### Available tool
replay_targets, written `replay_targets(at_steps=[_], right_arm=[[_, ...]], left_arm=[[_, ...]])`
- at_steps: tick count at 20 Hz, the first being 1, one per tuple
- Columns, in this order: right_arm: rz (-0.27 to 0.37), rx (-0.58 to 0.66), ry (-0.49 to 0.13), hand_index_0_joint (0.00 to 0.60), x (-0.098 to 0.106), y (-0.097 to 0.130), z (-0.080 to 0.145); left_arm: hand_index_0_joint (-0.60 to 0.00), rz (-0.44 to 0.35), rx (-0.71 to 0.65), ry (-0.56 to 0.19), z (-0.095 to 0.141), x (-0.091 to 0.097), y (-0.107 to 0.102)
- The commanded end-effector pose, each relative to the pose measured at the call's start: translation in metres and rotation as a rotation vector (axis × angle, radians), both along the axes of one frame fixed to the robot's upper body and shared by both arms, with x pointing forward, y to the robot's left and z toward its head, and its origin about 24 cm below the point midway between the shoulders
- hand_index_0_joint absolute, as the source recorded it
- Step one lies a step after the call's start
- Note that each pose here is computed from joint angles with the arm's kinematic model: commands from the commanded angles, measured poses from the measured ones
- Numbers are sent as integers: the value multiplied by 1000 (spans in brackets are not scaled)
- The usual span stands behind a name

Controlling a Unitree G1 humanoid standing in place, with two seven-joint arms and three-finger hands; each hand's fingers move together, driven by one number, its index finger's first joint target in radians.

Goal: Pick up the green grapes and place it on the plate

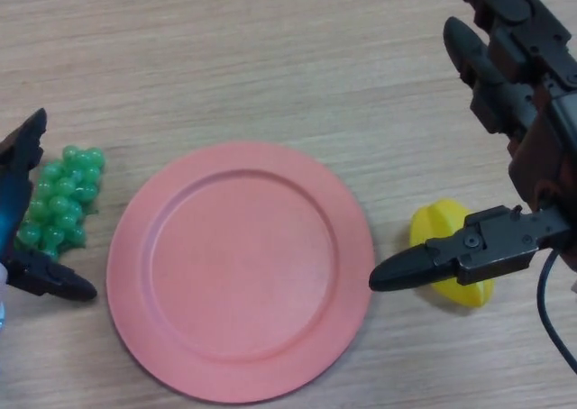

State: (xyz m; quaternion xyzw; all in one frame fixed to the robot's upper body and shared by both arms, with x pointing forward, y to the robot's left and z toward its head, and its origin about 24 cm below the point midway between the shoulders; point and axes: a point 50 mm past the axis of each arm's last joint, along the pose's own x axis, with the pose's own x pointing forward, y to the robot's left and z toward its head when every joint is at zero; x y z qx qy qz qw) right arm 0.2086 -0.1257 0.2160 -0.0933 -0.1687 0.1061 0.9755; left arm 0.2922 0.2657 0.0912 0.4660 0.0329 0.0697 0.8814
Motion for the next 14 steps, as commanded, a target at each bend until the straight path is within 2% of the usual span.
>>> replay_targets(at_steps=[1, 2, 3, 4, 9, 12, 14], right_arm=[[3, 42, -207, 0, -14, -5, 25], [4, 45, -208, 0, -14, -6, 25], [6, 48, -208, 0, -14, -6, 25], [7, 51, -208, 0, -15, -7, 25], [8, 49, -210, 0, -16, -7, 25], [8, 50, -207, 0, -17, -7, 23], [8, 49, -207, 0, -17, -7, 24]], left_arm=[[-200, 24, 82, -166, 37, 2, 11], [-349, 33, 60, -183, 38, 3, 12], [-450, 40, 43, -200, 39, 4, 12], [-593, 51, 14, -242, 39, 6, 14], [-600, 92, 89, -296, 45, 3, 26], [-600, 111, 119, -342, 64, -4, 35], [-600, 105, 99, -387, 82, -10, 32]])
